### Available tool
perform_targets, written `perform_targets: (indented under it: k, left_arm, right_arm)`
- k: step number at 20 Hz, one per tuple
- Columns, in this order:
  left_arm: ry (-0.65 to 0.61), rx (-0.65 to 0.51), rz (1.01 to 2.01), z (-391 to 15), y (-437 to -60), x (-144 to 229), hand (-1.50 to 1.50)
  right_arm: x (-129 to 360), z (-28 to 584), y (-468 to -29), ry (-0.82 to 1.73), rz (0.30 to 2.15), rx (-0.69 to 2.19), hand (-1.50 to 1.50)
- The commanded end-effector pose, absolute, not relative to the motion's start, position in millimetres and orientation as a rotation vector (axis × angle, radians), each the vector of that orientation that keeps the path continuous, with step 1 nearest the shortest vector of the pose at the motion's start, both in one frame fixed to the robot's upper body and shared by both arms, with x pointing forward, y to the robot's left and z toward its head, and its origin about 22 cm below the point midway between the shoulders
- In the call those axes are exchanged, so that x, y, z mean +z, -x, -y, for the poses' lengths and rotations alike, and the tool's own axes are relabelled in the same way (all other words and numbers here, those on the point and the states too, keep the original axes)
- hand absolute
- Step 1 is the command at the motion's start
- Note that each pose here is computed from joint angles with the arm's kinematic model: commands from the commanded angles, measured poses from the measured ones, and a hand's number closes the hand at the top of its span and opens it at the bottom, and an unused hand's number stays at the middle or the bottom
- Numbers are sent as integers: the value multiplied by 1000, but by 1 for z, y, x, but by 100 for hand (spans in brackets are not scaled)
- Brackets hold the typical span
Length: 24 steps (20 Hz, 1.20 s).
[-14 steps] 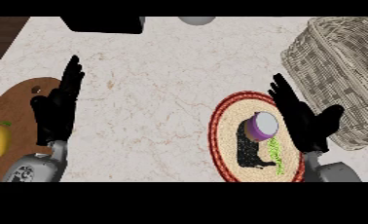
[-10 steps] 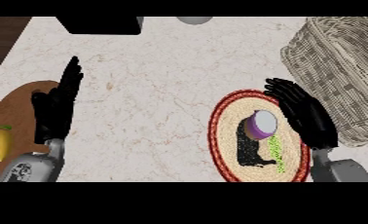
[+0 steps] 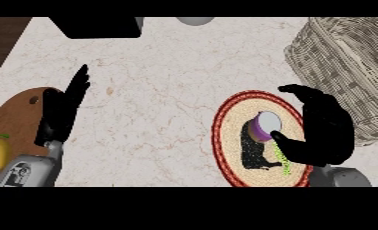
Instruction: Pick the can from the placemat and place it in the basket
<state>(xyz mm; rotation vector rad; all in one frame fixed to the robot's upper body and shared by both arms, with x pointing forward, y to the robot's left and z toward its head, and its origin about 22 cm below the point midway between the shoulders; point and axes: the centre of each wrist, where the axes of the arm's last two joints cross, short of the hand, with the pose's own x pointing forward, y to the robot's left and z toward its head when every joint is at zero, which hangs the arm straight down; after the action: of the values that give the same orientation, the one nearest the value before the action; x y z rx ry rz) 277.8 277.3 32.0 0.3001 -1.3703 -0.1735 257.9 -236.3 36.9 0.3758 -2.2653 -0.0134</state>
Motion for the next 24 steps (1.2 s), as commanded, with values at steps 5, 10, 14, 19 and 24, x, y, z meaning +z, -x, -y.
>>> perform_targets:
  k: [5,10,14,19,24]
  left_arm:
    - [-289,-176,1341,-278,-282,25,0]
    - [-310,-184,1343,-283,-282,22,0]
    - [-300,-201,1346,-281,-279,28,0]
    - [-278,-191,1330,-281,-273,15,0]
    - [-292,-212,1361,-277,-292,10,0]
  right_arm:
    - [52,300,-234,348,2146,313,-150]
    - [92,354,-213,513,1844,775,-150]
    - [116,362,-199,392,1623,1025,-150]
    - [160,356,-179,260,1555,1099,-150]
    - [156,345,-180,286,1541,1037,-150]
